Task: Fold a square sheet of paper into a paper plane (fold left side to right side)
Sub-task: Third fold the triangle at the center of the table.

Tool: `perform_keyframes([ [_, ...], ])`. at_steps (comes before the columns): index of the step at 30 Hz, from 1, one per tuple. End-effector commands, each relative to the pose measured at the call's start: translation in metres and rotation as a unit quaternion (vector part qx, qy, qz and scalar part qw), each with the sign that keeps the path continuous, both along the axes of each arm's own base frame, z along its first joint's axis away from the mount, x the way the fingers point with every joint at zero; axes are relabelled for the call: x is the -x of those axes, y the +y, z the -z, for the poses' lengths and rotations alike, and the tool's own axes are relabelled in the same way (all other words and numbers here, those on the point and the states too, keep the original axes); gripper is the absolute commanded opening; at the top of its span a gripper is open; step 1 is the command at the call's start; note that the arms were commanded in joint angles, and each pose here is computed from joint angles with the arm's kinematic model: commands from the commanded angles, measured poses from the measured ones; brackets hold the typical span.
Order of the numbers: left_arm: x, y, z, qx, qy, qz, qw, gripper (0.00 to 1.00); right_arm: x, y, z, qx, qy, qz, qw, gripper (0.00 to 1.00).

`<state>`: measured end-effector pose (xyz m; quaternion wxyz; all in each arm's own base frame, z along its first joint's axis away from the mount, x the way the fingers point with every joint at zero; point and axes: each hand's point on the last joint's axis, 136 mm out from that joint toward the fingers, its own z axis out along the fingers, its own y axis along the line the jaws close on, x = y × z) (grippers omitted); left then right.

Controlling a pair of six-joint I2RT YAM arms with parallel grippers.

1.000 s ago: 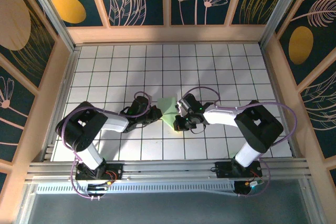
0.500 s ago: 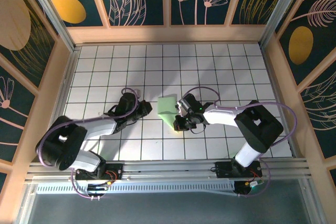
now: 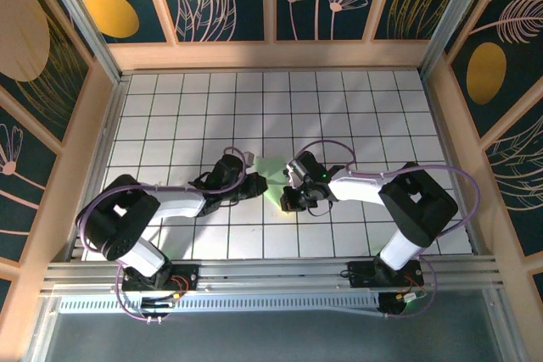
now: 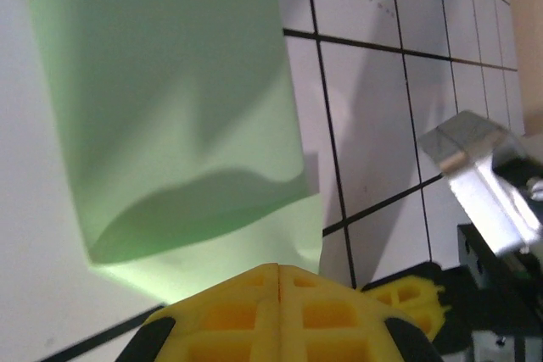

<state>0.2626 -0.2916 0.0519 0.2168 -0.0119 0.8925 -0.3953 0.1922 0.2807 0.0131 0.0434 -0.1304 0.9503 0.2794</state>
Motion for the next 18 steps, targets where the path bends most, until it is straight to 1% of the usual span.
perform_keyframes([
  [1, -0.006, -0.013, -0.007, 0.012, -0.018, 0.019, 1.000, 0.00, 0.016, -0.045, 0.040, 0.114, 0.025, 0.015, 0.993, 0.00],
  [10, -0.001, -0.006, 0.019, -0.014, 0.008, 0.017, 1.000, 0.00, 0.017, -0.044, 0.041, 0.117, 0.026, 0.014, 0.993, 0.00],
  [18, 0.002, 0.005, 0.042, -0.049, 0.033, 0.000, 0.998, 0.00, 0.015, -0.040, 0.036, 0.107, 0.022, 0.014, 0.994, 0.00],
])
